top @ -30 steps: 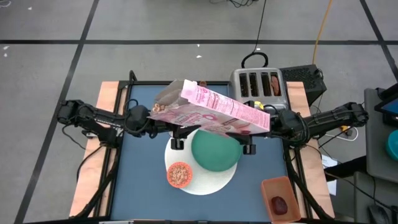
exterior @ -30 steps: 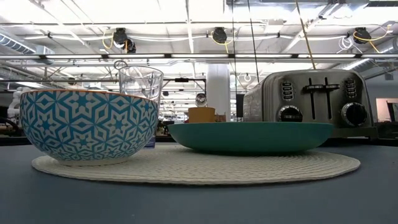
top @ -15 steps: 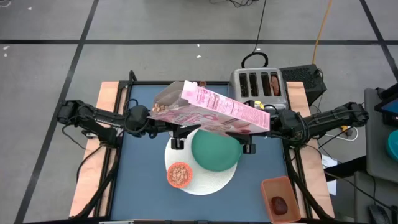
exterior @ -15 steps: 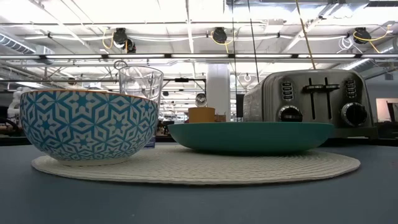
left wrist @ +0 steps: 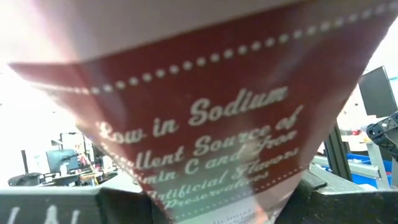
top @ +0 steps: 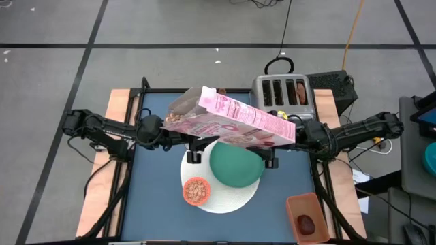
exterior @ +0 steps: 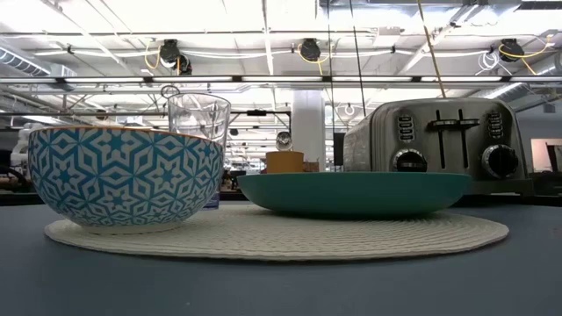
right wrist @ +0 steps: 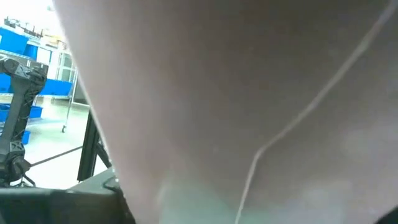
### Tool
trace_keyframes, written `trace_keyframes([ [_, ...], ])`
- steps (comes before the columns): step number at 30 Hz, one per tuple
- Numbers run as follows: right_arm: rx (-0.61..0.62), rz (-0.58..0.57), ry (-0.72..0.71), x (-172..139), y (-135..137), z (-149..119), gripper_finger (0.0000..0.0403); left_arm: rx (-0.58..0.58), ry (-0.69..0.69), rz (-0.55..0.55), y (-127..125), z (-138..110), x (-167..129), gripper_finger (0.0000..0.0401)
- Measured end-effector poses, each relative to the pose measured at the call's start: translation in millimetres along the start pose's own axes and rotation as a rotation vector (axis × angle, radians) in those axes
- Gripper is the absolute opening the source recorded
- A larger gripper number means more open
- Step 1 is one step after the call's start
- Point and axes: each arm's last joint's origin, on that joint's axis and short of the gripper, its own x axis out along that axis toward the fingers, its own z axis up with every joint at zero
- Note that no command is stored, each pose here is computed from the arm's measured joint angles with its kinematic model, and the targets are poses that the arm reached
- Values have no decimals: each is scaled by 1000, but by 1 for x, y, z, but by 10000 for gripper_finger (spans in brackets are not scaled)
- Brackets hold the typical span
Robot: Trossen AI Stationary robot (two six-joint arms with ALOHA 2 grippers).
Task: Arrange a breakfast setting
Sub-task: Pour the cereal into the orange patterned bowl
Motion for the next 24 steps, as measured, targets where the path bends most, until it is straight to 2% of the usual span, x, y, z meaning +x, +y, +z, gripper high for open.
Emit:
trace_keyframes([
  [7, -10, 7, 38, -3, 0, -1, 322, 11, 0, 1, 0, 0, 0, 195],
  [13, -14, -35, 95, -12, -4, 4, 322, 15, 1, 21, 2, 3, -1, 195],
  [24, -28, -19, 158, -33, -10, 15, 322, 34, -25, 50, 7, 13, -4, 194],
])
